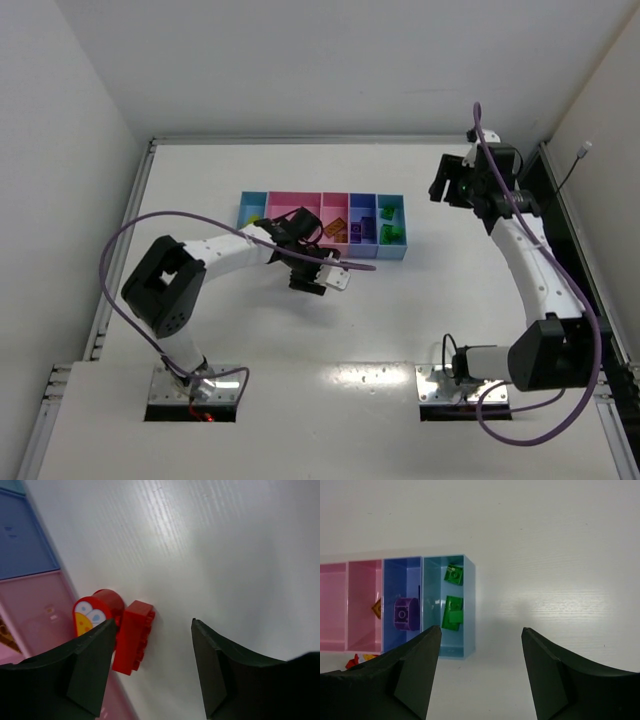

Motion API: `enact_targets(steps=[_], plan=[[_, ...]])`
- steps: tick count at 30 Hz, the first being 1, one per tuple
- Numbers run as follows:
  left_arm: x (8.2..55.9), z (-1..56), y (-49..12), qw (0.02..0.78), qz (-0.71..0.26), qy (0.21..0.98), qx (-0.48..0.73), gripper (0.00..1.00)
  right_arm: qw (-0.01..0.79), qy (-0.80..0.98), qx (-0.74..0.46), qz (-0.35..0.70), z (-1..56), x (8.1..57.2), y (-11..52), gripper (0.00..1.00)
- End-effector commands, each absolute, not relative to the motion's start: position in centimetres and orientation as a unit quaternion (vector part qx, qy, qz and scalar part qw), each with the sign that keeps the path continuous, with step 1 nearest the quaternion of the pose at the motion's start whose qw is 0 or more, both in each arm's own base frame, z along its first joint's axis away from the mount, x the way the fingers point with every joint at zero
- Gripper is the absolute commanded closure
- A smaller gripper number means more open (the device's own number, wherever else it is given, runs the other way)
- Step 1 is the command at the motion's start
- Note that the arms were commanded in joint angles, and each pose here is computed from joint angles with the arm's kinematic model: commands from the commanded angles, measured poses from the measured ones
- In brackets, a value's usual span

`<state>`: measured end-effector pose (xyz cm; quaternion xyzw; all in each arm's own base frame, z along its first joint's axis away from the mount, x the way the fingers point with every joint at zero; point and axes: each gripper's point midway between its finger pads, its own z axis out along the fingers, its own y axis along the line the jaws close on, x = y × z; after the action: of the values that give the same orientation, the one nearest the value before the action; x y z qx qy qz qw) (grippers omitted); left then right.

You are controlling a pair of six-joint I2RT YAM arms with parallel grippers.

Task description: Sort the legos into containers by color

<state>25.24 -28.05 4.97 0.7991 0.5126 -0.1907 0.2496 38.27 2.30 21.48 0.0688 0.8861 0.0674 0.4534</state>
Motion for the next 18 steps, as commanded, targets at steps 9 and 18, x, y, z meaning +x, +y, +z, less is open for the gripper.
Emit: enact_targets(steps=[9, 18], plan=[[29.5, 5.2, -28.8, 0.295, -0.143, 0.483, 0.812, 0.23, 0.461, 0.879, 0.061, 0.101, 21.8, 37.9, 2.5, 0.32], [32.1, 4.9, -28.9, 0.303, -0.122, 0.48, 0.814, 0.14, 0.443, 0.886, 0.067, 0.121, 20.5, 37.7, 2.4, 0.32]])
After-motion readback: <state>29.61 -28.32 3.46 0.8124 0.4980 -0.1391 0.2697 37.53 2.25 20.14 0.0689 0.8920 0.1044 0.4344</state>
